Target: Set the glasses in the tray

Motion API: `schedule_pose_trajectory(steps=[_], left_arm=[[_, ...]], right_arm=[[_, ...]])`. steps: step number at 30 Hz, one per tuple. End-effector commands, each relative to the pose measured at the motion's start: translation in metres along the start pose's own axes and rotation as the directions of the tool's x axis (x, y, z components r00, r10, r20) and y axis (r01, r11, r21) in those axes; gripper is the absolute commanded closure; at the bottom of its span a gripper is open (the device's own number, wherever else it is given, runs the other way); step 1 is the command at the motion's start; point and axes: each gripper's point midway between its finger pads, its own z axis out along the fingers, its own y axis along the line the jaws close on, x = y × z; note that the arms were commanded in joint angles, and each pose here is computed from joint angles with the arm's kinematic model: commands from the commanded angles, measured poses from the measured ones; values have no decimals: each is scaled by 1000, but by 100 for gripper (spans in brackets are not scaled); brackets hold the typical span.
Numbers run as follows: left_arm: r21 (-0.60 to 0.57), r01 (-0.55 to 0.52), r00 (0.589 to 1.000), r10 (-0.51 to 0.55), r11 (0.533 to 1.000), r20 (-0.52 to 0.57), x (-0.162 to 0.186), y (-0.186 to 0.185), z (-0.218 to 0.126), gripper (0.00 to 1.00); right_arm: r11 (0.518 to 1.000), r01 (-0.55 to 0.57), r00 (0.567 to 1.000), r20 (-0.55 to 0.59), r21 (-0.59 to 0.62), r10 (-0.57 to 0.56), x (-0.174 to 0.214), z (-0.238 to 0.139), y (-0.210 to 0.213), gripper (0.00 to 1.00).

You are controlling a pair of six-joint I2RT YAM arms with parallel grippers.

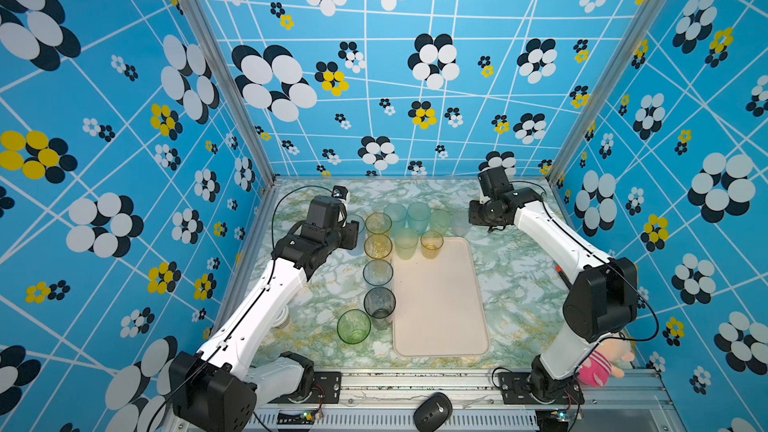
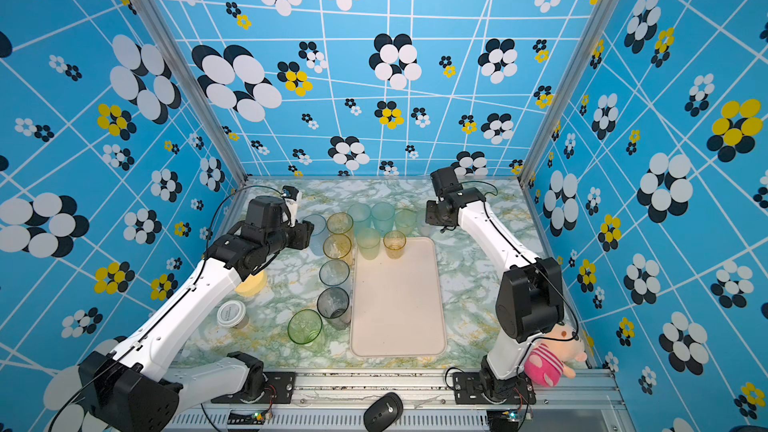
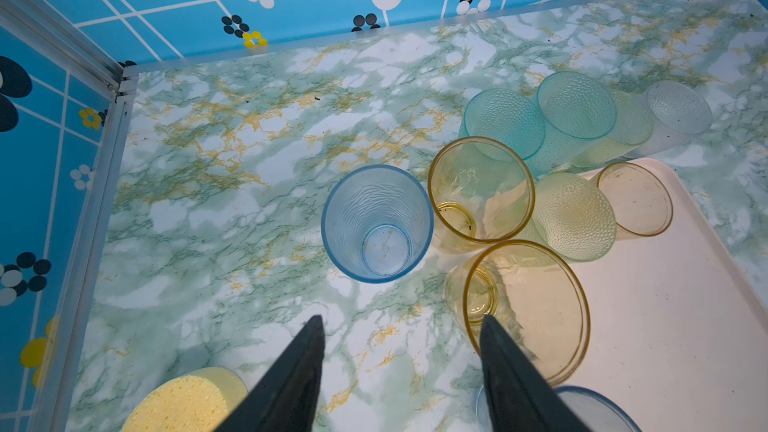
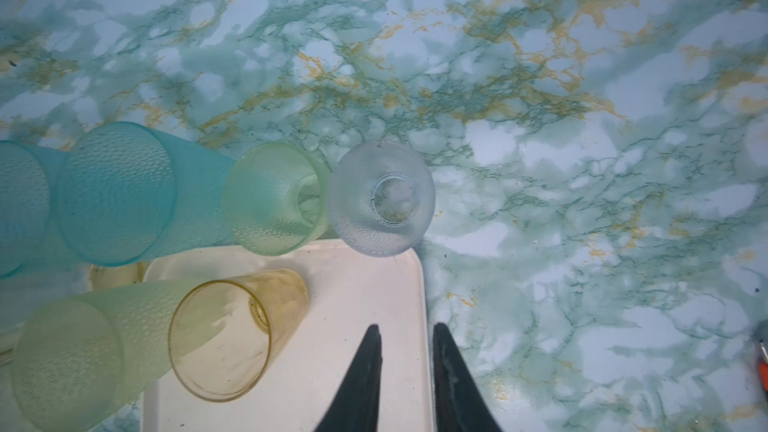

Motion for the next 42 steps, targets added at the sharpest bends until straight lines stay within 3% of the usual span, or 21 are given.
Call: schedule_pose_trajectory(steps=[1,22,42], left_arm=[[-5,-29,1000,29,1000,-1,-8,-4,-3,40],[21,-38,999,38,999,-12,-9,-15,4,39],[15,-48,999,48,999,-13,-11,-14,4,39]], right_arm=[[999,13,998,-56,46,-10,9,15,-14,76],[1000,-23,990,-140,12,25,-2,66,-14,76],[1000,-27,985,-169,14,29,-1,85,-12,76]])
